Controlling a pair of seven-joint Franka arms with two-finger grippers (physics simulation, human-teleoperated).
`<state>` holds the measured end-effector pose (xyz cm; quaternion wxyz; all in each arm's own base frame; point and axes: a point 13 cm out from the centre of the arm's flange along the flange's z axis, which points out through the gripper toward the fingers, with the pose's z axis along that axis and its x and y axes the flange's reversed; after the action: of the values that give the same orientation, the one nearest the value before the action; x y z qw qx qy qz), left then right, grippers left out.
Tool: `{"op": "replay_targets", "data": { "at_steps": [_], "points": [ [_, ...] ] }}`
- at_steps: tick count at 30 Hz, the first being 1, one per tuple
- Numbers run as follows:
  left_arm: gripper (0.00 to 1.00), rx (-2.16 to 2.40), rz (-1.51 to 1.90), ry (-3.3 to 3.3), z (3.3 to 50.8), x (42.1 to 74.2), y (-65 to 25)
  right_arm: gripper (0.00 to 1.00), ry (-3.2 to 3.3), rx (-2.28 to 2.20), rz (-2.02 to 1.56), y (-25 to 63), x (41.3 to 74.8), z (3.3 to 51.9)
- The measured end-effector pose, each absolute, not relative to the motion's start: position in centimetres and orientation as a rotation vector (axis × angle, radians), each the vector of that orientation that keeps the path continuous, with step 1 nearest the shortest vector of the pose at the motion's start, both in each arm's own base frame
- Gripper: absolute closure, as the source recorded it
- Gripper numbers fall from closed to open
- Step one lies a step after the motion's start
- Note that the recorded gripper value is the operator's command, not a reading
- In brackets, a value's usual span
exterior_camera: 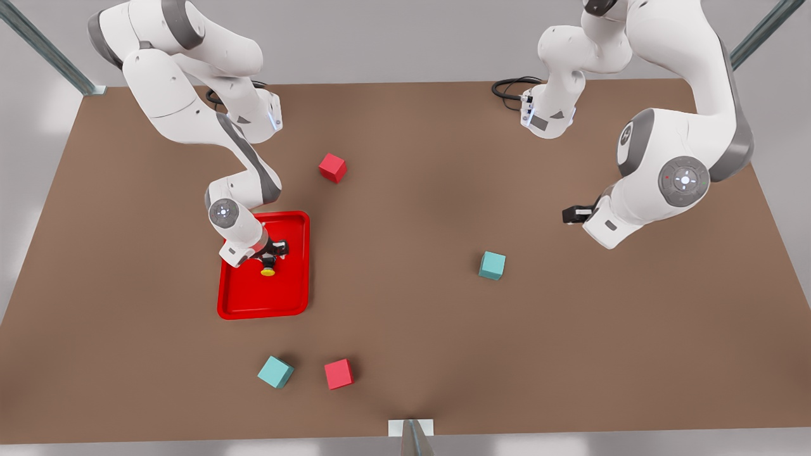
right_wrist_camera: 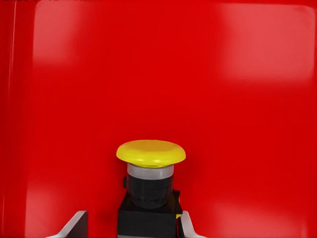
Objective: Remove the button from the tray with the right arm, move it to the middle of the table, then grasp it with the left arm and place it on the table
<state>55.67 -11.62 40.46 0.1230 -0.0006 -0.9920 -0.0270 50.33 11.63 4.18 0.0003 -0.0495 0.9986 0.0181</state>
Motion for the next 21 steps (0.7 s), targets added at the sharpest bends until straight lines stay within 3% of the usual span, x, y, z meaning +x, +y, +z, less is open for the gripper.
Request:
{"op": "replay_targets", "data": {
  "at_steps": [7,11,21],
  "points": [
    [0.0,0.004,-0.079,-2.898,40.79,55.54,-11.76,0.27,3.138,-0.152,0.059,11.34,50.2,3.74],
    [0.0,0.009,-0.08,-2.897,40.79,55.53,-11.77,0.44,3.135,-0.159,0.058,11.32,50.16,3.67],
    [0.0,0.013,-0.089,-2.901,40.95,55.54,-11.8,0.49,3.131,-0.164,0.059,11.3,50.25,3.7]
  ]
}}
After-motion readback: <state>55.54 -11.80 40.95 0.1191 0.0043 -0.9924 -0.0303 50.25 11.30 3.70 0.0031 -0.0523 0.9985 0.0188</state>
